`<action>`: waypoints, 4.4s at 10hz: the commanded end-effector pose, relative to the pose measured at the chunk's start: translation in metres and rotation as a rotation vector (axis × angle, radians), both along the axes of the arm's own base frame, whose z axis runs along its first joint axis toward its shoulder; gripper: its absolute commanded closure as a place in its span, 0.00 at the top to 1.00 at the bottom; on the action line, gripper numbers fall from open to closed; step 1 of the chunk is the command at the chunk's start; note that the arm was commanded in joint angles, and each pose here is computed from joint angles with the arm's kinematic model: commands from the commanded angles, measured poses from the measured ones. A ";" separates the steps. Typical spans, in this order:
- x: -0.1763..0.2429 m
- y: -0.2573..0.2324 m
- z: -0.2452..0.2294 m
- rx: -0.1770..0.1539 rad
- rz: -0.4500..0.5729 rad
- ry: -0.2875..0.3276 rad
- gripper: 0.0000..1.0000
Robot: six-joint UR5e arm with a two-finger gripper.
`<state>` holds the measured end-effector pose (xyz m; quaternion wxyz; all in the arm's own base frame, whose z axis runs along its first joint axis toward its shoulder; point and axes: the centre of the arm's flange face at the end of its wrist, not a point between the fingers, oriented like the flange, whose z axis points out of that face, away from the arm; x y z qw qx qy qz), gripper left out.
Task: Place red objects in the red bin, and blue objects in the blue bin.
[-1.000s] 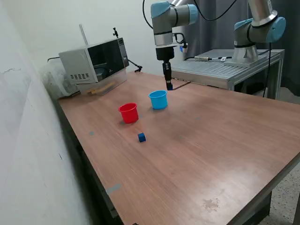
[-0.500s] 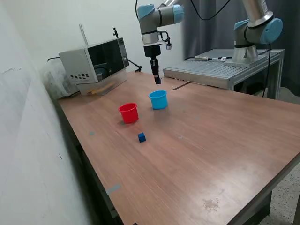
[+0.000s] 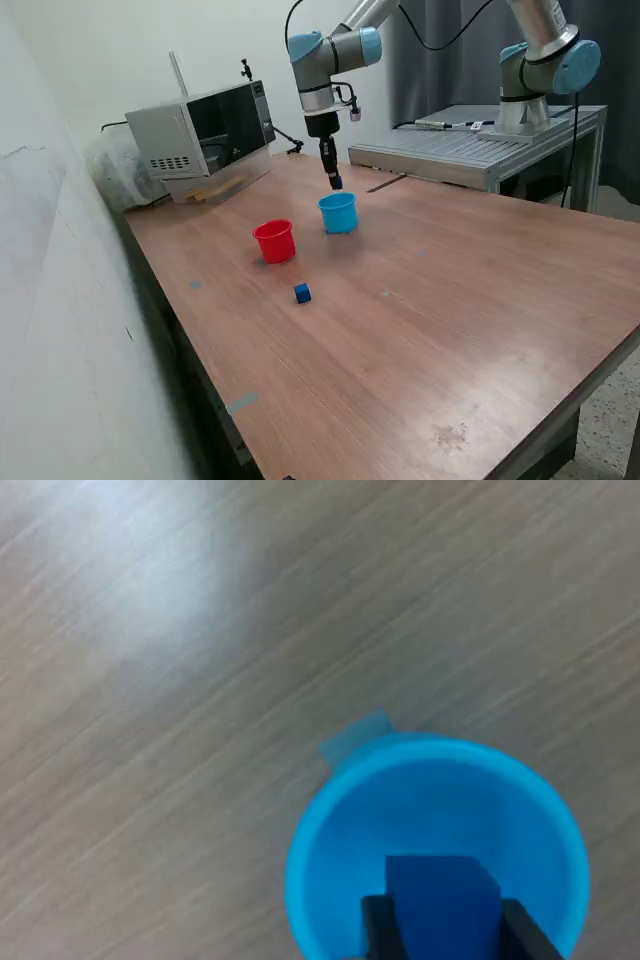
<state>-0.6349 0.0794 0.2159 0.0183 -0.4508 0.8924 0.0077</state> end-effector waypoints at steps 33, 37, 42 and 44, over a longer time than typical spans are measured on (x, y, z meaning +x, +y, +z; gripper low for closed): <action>-0.197 -0.211 -0.092 0.077 0.308 0.287 1.00; -0.196 -0.207 -0.094 0.078 0.304 0.292 1.00; -0.192 -0.207 -0.104 0.075 0.304 0.275 1.00; -0.192 -0.207 -0.103 0.076 0.304 0.277 0.00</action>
